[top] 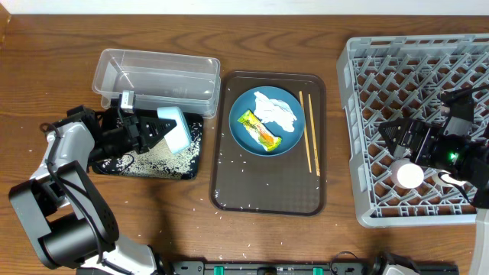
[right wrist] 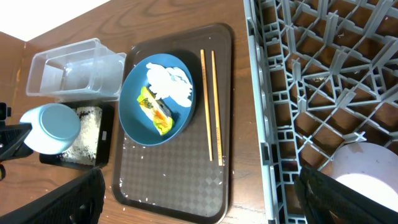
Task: Sort waste into correct bins and load items into the dishwasher rack
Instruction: 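Set the empty light blue bowl back on the brown tray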
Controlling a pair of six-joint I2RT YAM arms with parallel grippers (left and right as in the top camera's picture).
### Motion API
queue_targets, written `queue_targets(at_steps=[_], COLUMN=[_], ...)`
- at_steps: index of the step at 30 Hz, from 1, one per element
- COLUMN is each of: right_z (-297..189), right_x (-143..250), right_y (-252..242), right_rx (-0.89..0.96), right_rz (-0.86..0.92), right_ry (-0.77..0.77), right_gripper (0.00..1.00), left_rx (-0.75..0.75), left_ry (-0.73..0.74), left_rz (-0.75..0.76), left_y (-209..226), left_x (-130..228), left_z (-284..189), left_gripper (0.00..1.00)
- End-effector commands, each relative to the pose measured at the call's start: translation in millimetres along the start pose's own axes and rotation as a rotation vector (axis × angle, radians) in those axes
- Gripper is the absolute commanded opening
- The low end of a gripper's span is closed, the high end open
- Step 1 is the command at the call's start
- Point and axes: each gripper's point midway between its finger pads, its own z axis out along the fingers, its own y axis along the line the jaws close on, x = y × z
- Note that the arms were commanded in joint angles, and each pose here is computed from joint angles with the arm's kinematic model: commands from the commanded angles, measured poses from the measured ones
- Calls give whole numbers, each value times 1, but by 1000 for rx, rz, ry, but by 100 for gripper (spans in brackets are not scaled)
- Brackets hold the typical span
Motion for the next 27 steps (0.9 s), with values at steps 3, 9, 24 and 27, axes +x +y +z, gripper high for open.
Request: queue_targets(at_steps=[3,9,24,27], right_z=[-2,-2,-2,-2], right_x=[-1,-1,-1,-1], right_y=[6,6,6,6], right_rx=[-17,-17,-17,-17], right_rz=[-29,-29,-30,-30], right_ry=[-2,-2,-4,-4], right_gripper=[96,96,96,96], left_rx=[65,-12,-565,-737], left_ry=[-27,39,507,585], left_rz=[61,-42,128,190], left_y=[-14,-4,-17,-4], left_x=[-2,13,108,130], left_z=[0,5,63,75], left_gripper=[6,6,6,6])
